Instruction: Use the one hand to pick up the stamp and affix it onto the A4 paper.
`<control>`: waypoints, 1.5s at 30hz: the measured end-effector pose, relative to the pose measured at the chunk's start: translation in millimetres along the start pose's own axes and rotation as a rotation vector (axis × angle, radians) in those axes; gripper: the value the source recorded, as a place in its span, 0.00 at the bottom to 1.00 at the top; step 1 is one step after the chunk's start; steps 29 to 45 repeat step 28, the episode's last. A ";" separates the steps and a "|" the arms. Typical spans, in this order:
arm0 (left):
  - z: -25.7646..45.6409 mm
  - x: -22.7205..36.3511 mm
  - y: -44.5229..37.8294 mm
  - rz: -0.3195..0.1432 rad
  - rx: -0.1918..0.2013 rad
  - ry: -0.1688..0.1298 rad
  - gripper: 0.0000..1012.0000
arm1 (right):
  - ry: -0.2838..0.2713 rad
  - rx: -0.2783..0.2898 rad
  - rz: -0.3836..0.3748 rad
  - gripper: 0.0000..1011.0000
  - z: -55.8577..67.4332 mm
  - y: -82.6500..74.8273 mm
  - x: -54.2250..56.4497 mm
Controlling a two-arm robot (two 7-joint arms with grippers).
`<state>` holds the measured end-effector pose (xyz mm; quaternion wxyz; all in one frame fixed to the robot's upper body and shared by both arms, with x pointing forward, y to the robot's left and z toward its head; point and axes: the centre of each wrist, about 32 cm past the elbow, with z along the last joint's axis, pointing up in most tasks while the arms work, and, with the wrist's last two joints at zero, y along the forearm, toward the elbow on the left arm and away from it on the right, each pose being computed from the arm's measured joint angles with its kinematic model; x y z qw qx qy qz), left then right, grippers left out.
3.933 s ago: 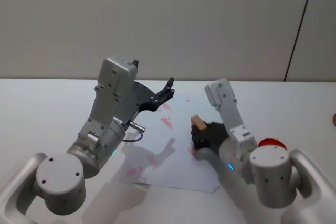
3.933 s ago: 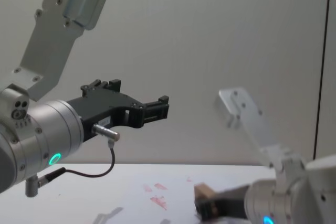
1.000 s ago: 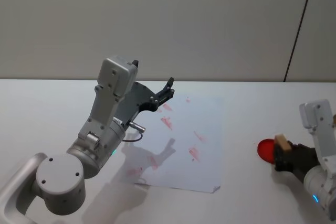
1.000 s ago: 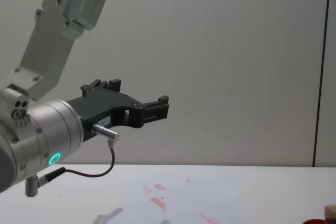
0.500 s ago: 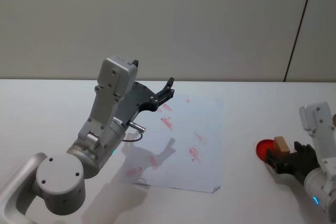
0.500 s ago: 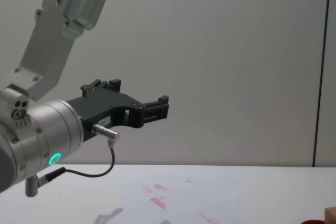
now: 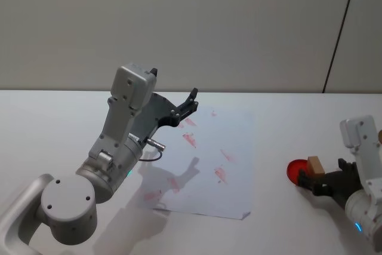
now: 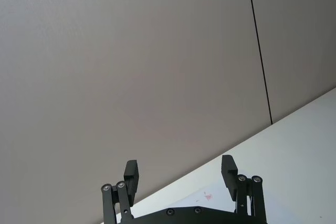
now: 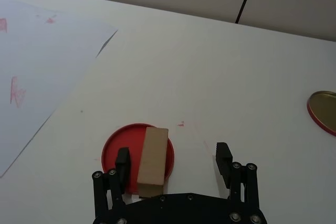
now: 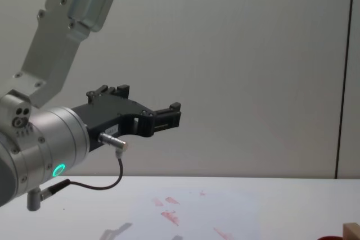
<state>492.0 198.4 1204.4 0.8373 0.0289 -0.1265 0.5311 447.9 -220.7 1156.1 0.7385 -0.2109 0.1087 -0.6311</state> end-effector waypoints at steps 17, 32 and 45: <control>0.0 0.0 0.0 0.000 0.000 0.000 0.99 | 0.017 0.073 0.009 0.99 8.0 0.4 -2.9; 0.0 0.0 0.0 0.000 0.000 0.000 0.99 | 0.022 0.087 0.013 0.99 10.0 0.3 -3.4; 0.0 0.0 0.0 0.000 0.000 0.000 0.99 | 0.022 0.087 0.013 0.99 10.0 0.3 -3.4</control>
